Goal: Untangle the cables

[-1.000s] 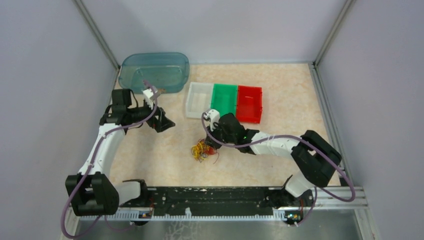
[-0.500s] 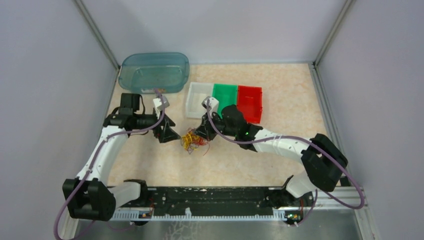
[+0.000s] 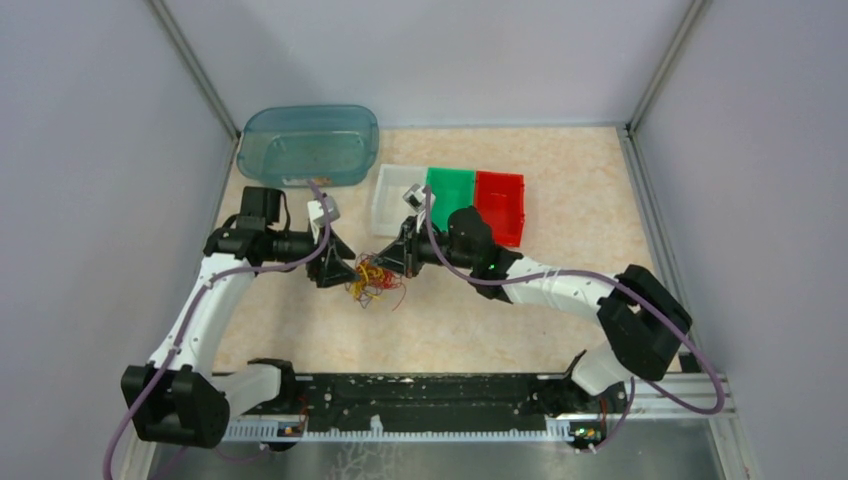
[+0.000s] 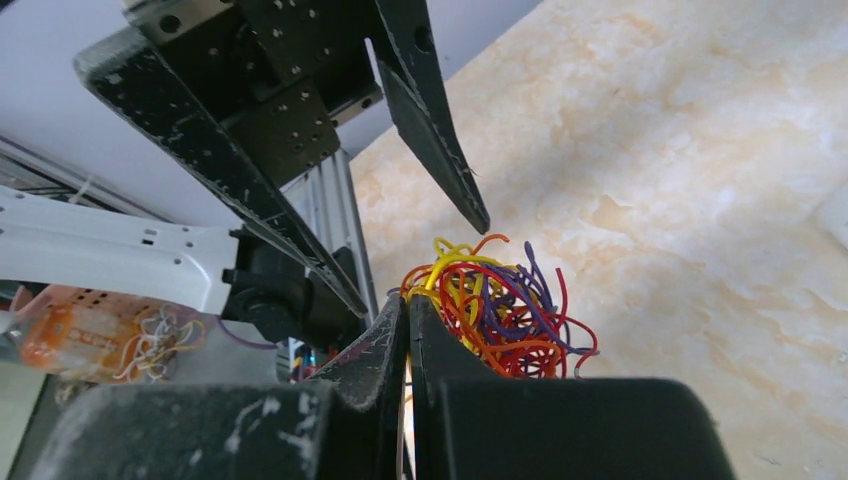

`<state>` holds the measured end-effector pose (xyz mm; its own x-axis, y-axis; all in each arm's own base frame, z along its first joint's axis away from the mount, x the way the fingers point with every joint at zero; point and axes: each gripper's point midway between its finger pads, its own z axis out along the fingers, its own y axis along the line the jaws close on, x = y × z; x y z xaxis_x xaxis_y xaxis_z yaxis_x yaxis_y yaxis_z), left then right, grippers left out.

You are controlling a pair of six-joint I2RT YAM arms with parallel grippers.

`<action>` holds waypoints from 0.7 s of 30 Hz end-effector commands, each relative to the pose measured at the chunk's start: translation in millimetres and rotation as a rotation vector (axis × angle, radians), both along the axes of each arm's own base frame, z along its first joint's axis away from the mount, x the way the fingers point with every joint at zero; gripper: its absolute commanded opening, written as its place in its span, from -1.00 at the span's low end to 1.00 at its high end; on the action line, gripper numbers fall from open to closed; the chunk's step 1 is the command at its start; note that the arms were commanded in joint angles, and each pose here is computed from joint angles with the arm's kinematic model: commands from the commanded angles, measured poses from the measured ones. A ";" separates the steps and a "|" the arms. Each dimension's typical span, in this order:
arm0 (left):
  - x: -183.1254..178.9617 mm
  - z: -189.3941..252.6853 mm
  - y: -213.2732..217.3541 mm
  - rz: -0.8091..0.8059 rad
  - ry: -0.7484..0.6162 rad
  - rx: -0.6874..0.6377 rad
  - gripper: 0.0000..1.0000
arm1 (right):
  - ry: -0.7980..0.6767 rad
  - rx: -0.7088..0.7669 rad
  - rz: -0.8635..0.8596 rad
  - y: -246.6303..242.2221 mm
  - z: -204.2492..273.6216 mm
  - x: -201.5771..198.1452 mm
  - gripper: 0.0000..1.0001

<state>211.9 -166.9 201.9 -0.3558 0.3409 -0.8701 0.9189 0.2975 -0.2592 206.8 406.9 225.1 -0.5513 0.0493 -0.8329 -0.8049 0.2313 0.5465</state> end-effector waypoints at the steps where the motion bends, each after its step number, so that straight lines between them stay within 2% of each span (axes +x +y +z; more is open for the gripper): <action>1: -6.8 8.0 -6.6 -0.045 -0.044 -0.042 0.36 | -0.060 0.185 0.051 12.6 62.2 -4.1 -1.00; 6: -10.7 5.1 -10.1 -0.066 -0.031 -0.054 0.27 | -0.055 0.207 0.064 20.0 67.5 -8.3 -1.00; 8: -11.4 1.2 -10.3 -0.071 -0.030 -0.047 0.09 | -0.052 0.219 0.062 20.6 71.1 -8.0 -1.00; 12: -6.2 -14.9 -2.6 -0.051 -0.064 0.023 -0.37 | -0.079 0.227 0.014 14.4 78.6 -3.3 -1.00; 18: -6.5 -25.7 4.6 -0.041 -0.106 0.077 -0.78 | -0.104 0.211 -0.061 -1.3 78.8 4.8 -1.00; 21: -7.4 -27.7 6.8 -0.030 -0.118 0.088 -0.92 | -0.099 0.206 -0.090 -8.9 77.8 9.1 -1.00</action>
